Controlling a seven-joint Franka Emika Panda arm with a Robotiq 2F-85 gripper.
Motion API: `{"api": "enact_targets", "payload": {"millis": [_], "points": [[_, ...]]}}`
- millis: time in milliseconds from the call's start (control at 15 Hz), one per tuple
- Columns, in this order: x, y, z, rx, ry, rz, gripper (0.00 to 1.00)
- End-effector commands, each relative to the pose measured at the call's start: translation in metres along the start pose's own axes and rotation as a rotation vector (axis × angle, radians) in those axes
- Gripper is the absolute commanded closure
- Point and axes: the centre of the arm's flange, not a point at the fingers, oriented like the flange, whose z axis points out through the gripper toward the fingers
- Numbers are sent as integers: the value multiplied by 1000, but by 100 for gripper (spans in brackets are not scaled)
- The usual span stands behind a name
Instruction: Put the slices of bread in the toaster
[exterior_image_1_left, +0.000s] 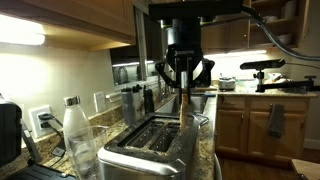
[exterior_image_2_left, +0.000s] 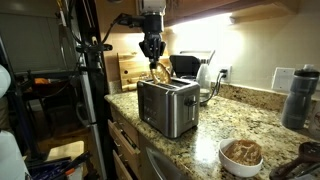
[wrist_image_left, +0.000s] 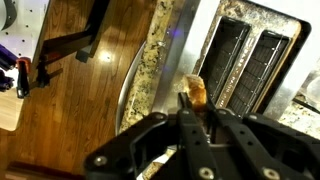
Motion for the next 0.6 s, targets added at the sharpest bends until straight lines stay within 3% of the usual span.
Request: {"api": "enact_targets", "payload": {"millis": [0,533], "points": [[-6,14,-1,50,-8,1,91],[-4,7,3,93,-11,-7,91]]}}
